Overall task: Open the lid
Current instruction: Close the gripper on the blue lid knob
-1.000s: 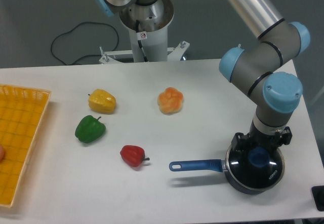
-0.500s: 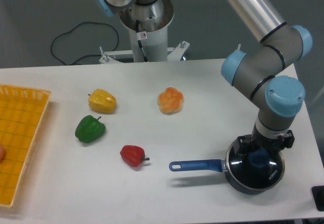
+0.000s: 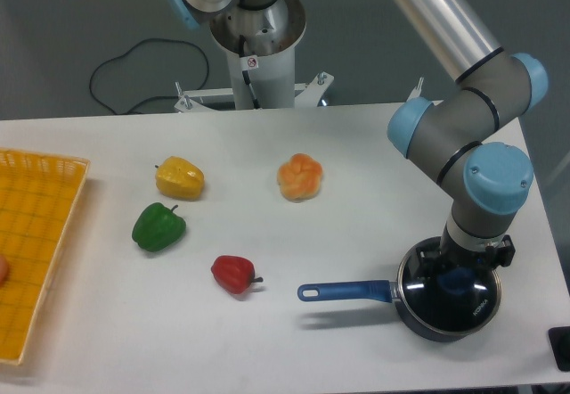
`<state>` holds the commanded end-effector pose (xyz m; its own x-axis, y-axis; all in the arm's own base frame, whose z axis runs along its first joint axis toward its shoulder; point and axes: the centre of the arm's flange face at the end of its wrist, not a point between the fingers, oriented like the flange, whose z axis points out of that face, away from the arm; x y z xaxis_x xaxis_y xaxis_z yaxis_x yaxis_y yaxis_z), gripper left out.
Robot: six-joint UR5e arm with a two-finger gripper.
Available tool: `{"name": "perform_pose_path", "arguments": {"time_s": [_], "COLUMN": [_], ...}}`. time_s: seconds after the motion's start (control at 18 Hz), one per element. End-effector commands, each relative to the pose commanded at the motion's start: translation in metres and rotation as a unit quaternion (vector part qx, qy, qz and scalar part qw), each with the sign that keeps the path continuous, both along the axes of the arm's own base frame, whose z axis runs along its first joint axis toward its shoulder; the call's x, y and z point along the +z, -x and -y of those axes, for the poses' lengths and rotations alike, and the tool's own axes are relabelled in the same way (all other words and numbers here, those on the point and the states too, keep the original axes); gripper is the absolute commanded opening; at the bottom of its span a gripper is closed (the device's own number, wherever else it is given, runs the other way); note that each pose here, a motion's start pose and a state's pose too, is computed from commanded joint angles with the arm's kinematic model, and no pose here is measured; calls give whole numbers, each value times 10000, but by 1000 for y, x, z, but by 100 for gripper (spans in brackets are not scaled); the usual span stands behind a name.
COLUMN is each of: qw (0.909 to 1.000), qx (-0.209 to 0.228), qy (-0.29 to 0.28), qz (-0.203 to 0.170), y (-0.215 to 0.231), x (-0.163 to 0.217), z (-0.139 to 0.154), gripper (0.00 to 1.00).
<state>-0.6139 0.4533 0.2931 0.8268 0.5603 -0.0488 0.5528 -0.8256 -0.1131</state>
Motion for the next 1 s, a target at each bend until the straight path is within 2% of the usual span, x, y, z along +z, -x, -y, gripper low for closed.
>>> {"name": "perform_pose_path", "arguments": {"time_s": [0.17, 0.39, 0.5, 0.83, 0.94, 1.0], "qw": [10000, 10000, 10000, 10000, 10000, 10000], "qx": [0, -9, -1, -1, -1, -1], "qy": [3, 4, 7, -24, -24, -27], "qz": [7, 23, 31, -31, -31, -38], "y": [0, -2, -2, -2, -2, -2], "x": [-1, -2, -3, 0, 0, 1], "z": [0, 1, 1, 1, 1, 1], "gripper": [97, 84, 72, 63, 52, 51]}}
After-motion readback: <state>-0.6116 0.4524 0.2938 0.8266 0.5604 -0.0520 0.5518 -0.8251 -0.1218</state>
